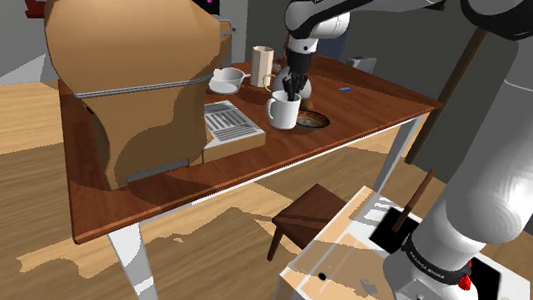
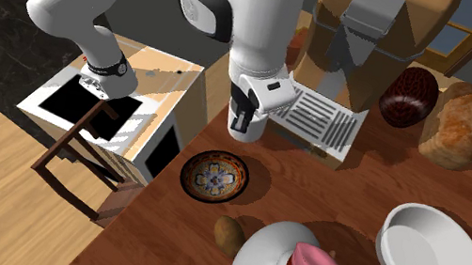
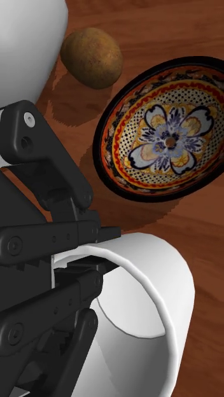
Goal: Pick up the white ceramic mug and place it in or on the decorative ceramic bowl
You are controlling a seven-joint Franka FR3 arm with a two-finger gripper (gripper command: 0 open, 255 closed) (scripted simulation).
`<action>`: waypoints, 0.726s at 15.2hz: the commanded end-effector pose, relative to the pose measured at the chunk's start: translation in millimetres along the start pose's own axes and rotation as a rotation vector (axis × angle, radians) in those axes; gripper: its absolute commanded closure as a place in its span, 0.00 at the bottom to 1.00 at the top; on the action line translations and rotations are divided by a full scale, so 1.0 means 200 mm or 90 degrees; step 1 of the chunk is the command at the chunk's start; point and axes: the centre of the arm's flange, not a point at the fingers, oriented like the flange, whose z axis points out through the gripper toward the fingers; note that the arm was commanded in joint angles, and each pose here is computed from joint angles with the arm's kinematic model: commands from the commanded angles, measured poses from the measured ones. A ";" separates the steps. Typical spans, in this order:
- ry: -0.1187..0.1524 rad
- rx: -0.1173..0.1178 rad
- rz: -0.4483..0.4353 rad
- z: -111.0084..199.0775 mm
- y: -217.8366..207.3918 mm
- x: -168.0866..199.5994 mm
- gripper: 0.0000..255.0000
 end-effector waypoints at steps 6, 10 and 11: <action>0.000 0.000 0.000 -0.19 -0.01 0.00 1.00; 0.000 0.000 0.000 -0.28 0.05 -0.01 1.00; 0.000 0.000 0.000 -0.30 0.12 -0.02 1.00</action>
